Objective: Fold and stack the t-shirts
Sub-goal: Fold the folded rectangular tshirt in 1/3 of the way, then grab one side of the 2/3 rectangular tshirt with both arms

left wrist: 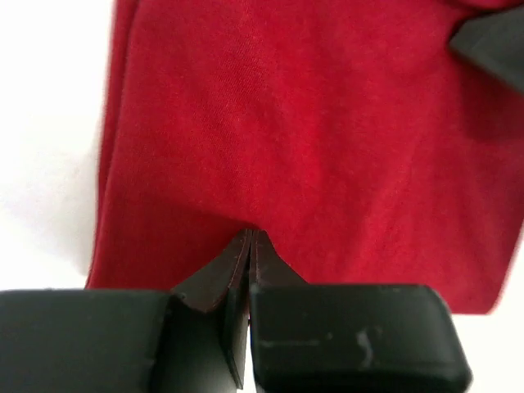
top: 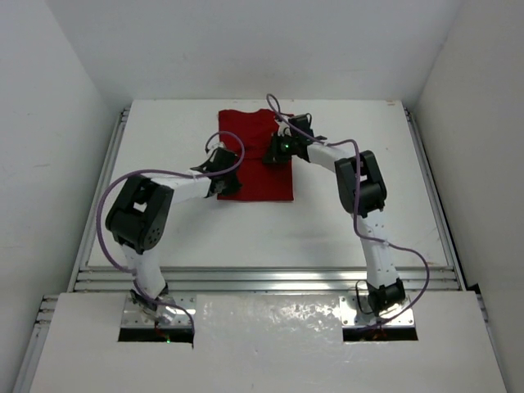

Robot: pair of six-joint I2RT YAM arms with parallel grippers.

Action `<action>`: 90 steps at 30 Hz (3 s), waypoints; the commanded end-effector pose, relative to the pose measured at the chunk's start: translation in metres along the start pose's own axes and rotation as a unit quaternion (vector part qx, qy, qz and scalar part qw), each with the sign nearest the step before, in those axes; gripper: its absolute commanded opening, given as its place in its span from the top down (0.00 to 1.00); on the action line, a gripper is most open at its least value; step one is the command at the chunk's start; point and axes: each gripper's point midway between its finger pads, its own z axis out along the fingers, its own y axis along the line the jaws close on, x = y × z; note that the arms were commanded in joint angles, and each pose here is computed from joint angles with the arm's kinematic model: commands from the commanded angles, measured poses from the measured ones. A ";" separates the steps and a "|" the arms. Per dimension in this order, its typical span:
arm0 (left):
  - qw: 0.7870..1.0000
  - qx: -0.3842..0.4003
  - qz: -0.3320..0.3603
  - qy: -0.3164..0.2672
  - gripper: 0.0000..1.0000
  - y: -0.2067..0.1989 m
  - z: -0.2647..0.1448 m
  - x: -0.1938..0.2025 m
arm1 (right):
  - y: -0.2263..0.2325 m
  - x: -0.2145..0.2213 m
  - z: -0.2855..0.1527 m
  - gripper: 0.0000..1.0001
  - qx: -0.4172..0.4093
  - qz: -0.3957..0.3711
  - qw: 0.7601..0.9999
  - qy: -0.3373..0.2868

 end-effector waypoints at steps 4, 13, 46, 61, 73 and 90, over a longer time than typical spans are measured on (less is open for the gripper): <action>0.998 -0.067 0.000 -0.003 1.00 0.005 0.027 -0.010 | -0.015 -0.080 0.008 0.94 0.013 -0.029 0.995 -0.096; 0.997 -0.074 0.016 0.016 1.00 0.021 0.029 0.011 | -0.038 -0.120 0.004 0.82 0.014 0.004 0.988 -0.152; 1.000 0.003 -0.025 0.009 0.75 0.055 0.008 -0.007 | -0.024 0.112 -0.103 0.27 0.073 0.091 0.992 0.042; 0.997 0.026 -0.026 0.074 1.00 0.059 -0.002 0.028 | -0.018 0.140 -0.118 1.00 0.076 0.134 0.986 0.059; 0.990 0.102 -0.010 0.096 1.00 0.036 -0.103 0.140 | 0.016 0.240 -0.218 1.00 0.105 0.177 0.978 0.045; 0.991 0.110 -0.003 0.076 1.00 0.047 -0.124 0.154 | 0.028 0.295 -0.251 0.50 0.115 0.178 0.976 0.047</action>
